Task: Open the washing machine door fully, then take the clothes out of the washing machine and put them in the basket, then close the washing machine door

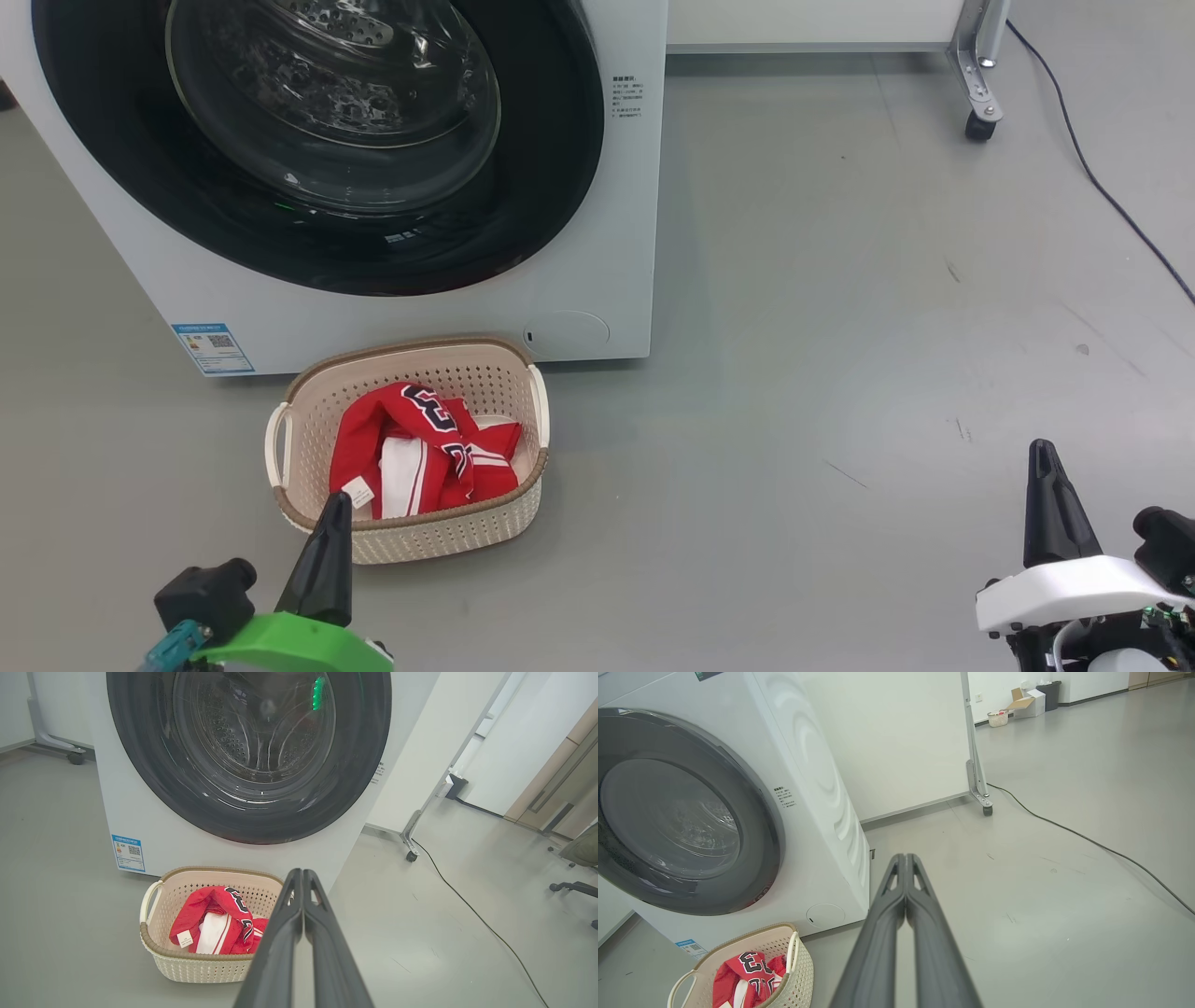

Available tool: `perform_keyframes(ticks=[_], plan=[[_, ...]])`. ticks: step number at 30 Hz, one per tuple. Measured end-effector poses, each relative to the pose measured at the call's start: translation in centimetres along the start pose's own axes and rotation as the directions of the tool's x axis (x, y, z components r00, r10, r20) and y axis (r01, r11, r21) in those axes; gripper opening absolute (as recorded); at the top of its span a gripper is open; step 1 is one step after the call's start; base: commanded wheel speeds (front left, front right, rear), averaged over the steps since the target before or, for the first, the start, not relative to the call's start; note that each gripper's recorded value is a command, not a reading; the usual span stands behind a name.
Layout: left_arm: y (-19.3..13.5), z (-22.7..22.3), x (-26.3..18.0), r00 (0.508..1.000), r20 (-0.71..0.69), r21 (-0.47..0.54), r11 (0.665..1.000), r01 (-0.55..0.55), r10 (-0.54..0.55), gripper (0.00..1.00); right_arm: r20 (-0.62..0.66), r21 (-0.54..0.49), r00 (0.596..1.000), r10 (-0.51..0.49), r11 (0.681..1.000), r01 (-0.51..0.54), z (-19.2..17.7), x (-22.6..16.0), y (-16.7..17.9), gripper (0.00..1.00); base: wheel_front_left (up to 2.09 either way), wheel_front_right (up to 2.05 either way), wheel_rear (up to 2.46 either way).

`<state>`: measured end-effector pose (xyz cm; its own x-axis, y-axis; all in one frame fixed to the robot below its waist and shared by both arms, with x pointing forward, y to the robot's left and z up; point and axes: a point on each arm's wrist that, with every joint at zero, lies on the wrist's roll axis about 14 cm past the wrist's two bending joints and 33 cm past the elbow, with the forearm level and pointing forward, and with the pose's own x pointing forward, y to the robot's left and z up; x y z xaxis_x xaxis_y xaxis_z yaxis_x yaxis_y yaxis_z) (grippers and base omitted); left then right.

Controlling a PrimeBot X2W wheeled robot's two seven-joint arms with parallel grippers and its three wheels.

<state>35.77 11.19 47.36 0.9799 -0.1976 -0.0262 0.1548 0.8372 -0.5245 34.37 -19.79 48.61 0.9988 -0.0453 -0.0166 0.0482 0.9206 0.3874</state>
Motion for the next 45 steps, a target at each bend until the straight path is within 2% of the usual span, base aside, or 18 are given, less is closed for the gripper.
perform_keyframes(ticks=[11, 24, 36, 45], plan=[[1.0, 0.4, 0.0, 0.999, 0.001, -0.126, 0.991, -0.048, 0.048, 0.0, -0.024, 0.138, 0.999, -0.03, 0.99, 0.033, -0.2, 0.4, -0.5, 0.0, 0.0, 0.0, 0.0], [2.1, 0.6, -0.1, 0.996, -0.01, -0.258, 0.962, -0.091, 0.091, 0.0, -0.059, 0.291, 0.997, -0.052, 0.954, 0.068, -0.7, 0.6, -1.0, 0.0, 0.0, 0.0, 0.0], [3.3, 1.0, -0.2, 0.991, -0.016, -0.405, 0.906, -0.126, 0.131, 0.0, -0.084, 0.444, 0.994, -0.065, 0.891, 0.096, -1.0, 1.1, -1.3, 0.0, 0.0, 0.0, 0.0], [4.0, 1.3, -0.2, 0.988, -0.02, -0.492, 0.859, -0.141, 0.151, 0.0, -0.099, 0.545, 0.993, -0.067, 0.831, 0.11, -1.2, 1.3, -1.4, 0.0, 0.0, 0.0, 0.0]])
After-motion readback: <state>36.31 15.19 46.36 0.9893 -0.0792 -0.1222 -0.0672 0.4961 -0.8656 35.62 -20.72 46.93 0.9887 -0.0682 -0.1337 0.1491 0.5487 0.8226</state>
